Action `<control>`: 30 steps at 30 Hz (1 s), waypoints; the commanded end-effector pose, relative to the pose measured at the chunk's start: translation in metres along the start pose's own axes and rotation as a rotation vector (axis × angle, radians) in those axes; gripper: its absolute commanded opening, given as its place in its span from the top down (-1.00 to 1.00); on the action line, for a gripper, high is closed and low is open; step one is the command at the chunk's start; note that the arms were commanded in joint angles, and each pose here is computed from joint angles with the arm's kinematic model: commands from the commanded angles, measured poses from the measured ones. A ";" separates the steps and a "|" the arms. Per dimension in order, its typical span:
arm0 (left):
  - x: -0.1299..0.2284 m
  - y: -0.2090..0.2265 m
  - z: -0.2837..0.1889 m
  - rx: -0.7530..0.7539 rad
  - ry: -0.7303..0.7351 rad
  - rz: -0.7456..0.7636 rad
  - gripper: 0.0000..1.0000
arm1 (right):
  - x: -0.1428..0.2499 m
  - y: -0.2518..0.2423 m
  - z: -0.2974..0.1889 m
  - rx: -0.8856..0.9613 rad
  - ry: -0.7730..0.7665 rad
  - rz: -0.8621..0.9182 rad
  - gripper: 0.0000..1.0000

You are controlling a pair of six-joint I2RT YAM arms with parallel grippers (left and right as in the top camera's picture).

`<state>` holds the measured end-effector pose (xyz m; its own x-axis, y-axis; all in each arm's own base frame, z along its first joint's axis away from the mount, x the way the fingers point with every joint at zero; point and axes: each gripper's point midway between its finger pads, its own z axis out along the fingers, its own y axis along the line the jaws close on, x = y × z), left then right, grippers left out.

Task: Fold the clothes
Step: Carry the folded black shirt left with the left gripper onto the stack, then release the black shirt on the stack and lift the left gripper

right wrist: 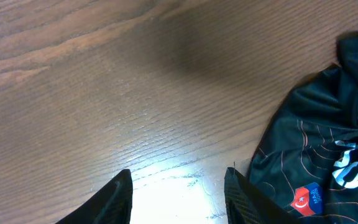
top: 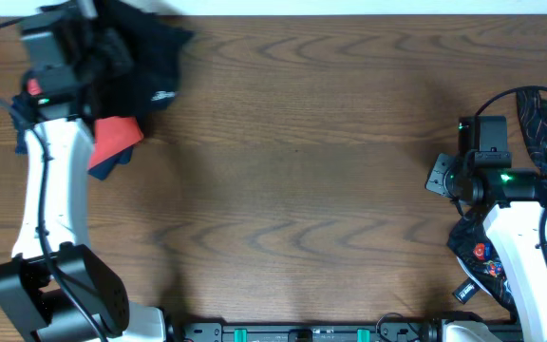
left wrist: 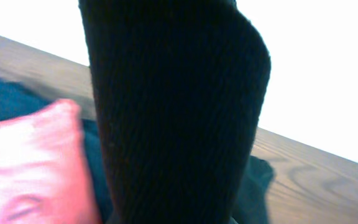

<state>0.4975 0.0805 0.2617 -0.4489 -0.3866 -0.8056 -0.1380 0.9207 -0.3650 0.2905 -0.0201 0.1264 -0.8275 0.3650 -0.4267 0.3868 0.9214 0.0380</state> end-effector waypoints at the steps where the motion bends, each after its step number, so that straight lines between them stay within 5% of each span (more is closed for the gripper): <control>1: -0.021 0.024 -0.011 -0.046 -0.054 -0.016 0.88 | -0.006 -0.002 -0.002 0.009 -0.012 -0.002 0.08; 14: 0.000 0.077 0.010 -0.139 0.008 -0.077 0.88 | -0.006 -0.002 -0.002 0.010 -0.012 -0.002 0.07; 19: -0.012 0.152 0.007 -0.440 -0.093 -0.092 0.88 | -0.005 -0.002 -0.002 0.011 -0.007 -0.002 0.07; 20: -0.019 0.184 0.004 -0.558 -0.161 -0.135 0.68 | -0.005 -0.002 -0.002 0.011 -0.007 -0.003 0.07; 22: -0.013 0.219 0.008 -0.623 -0.204 -0.231 -0.42 | -0.003 -0.002 -0.002 0.011 -0.001 -0.004 0.07; 24: 0.005 0.228 0.018 -0.540 -0.145 -0.318 -0.93 | 0.002 -0.004 -0.002 0.018 0.020 -0.008 0.07; 30: 0.028 0.227 0.028 -0.413 -0.042 -0.375 -0.96 | 0.010 -0.008 -0.002 0.030 0.052 -0.041 0.06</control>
<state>0.4680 0.2919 0.1303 -0.2730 -0.6701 -0.6902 -0.6721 0.6462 -0.3616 0.2760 -0.0202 0.1204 -0.8590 0.3509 -0.3729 0.3756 0.9268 0.0070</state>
